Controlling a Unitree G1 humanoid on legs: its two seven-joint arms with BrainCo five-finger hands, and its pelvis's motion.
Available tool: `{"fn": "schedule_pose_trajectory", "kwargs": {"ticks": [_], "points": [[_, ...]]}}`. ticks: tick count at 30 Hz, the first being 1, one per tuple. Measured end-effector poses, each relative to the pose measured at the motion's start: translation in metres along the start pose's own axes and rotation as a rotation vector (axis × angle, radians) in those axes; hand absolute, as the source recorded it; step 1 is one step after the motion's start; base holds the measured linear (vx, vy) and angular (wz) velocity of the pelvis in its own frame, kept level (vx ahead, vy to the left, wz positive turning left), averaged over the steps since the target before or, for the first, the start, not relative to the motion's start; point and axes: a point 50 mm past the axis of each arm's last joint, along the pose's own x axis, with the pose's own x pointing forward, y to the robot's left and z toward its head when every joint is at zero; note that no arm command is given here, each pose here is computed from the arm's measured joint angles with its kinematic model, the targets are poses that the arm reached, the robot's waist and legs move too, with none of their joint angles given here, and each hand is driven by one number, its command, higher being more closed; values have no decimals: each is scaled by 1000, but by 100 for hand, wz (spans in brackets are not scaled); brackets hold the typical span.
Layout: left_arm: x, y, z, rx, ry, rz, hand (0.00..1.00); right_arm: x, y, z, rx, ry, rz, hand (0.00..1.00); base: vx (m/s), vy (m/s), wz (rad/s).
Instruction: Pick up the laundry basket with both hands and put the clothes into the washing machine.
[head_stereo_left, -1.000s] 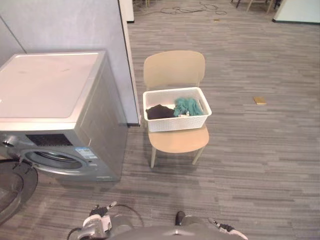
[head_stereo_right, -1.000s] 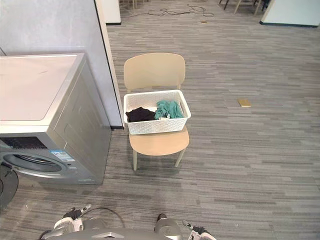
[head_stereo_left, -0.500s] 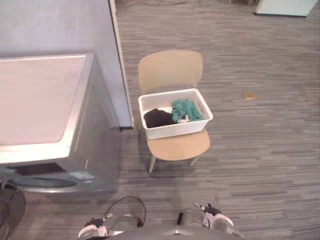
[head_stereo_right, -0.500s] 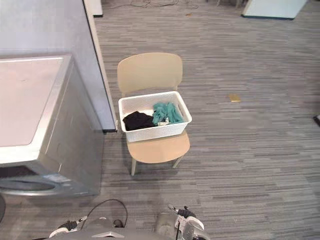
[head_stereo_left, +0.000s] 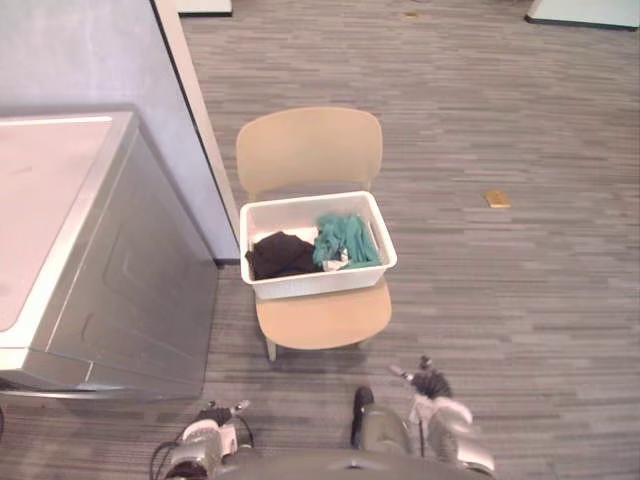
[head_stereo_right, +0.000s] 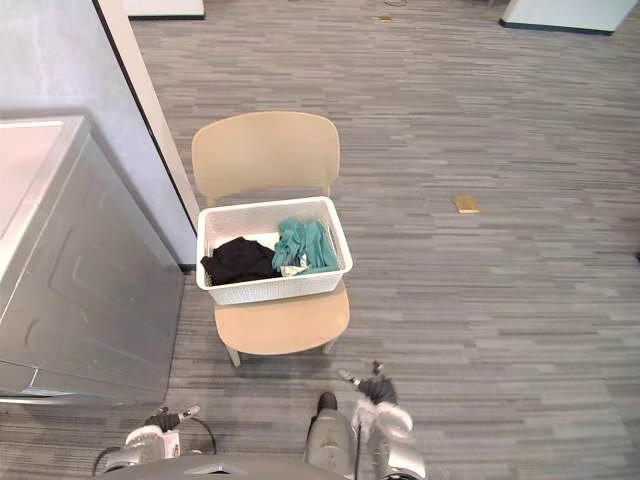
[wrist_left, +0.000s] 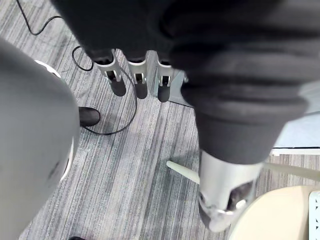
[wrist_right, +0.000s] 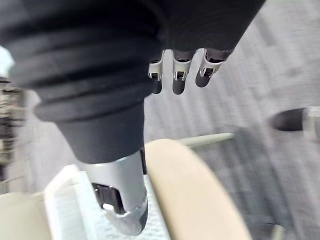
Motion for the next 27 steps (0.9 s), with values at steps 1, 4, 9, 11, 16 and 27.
{"fn": "schedule_pose_trajectory", "kwargs": {"ticks": [1,4,9,11,16,27], "points": [[0,1,-2,0,5,2,0,2,0,25,-46,-107,11,0,42,-179,28],[0,3,-2,21,5,9,0,4,17,78,-147,-336,82,0,-8,-44,28],[3,17,13,82,-40,46,0,2,89,147,-266,-597,299,0,-77,28,36],[3,12,30,106,-84,45,0,-8,124,189,-347,-762,392,0,-164,12,37],[1,10,61,121,-202,59,0,-16,146,289,-613,-1030,346,0,-185,-7,36],[-2,18,80,51,-282,117,0,-23,91,407,-769,-1101,-108,0,-37,-4,8]]}}
